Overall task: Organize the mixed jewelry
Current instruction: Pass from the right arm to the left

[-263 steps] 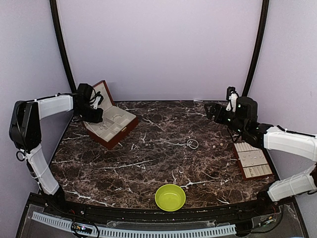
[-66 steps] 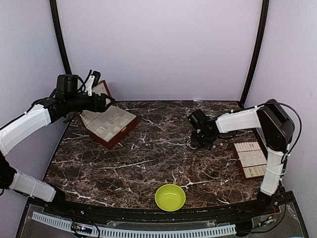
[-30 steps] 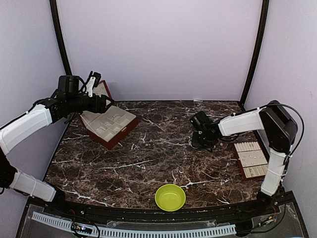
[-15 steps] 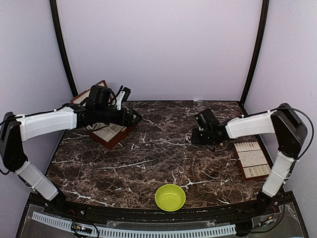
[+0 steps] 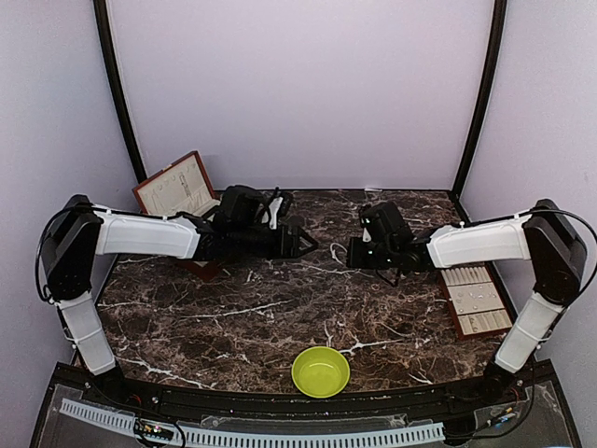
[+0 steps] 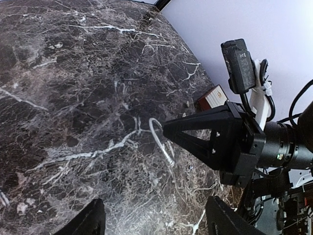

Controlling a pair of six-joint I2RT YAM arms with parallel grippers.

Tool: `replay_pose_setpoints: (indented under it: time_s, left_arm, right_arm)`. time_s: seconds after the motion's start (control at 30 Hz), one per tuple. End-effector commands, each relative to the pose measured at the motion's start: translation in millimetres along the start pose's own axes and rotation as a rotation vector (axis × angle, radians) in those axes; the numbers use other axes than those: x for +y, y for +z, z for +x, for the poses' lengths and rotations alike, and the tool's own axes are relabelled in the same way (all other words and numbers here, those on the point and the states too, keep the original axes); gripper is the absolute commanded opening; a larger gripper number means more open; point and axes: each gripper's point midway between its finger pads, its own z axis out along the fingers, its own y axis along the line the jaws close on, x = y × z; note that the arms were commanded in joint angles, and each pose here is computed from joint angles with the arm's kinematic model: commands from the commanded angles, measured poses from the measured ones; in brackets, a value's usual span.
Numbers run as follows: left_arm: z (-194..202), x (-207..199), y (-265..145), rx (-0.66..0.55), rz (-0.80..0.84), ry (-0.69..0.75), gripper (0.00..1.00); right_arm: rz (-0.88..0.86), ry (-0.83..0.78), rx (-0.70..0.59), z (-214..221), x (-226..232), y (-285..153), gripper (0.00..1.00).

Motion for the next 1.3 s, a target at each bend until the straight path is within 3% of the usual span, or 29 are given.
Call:
replay_pose_setpoints:
  time_s: [0.0,0.2,0.57,1.27]
  left_arm:
    - [-14.0,-29.8,6.0,-0.03,0.105,-0.034,0.73]
    - [-11.1,-27.4,14.2,-0.021,0.095,-0.047,0.69]
    - [-8.3,-21.8,24.2,0.001,0.084,-0.068,0.4]
    - [-1.7,-16.8,32.3,0.029,0.079,-0.084,0.22]
  right_arm:
    - [-0.093,-0.019,-0.053,-10.4,26.6,-9.3,0.0]
    - [-0.124,-0.044,-0.051,-6.4,39.6,-9.3,0.0]
    - [-0.149,-0.077,-0.057,-6.5,50.1,-13.6,0.0]
    - [-0.178,-0.114,-0.07,-5.5,60.3,-19.4,0.0]
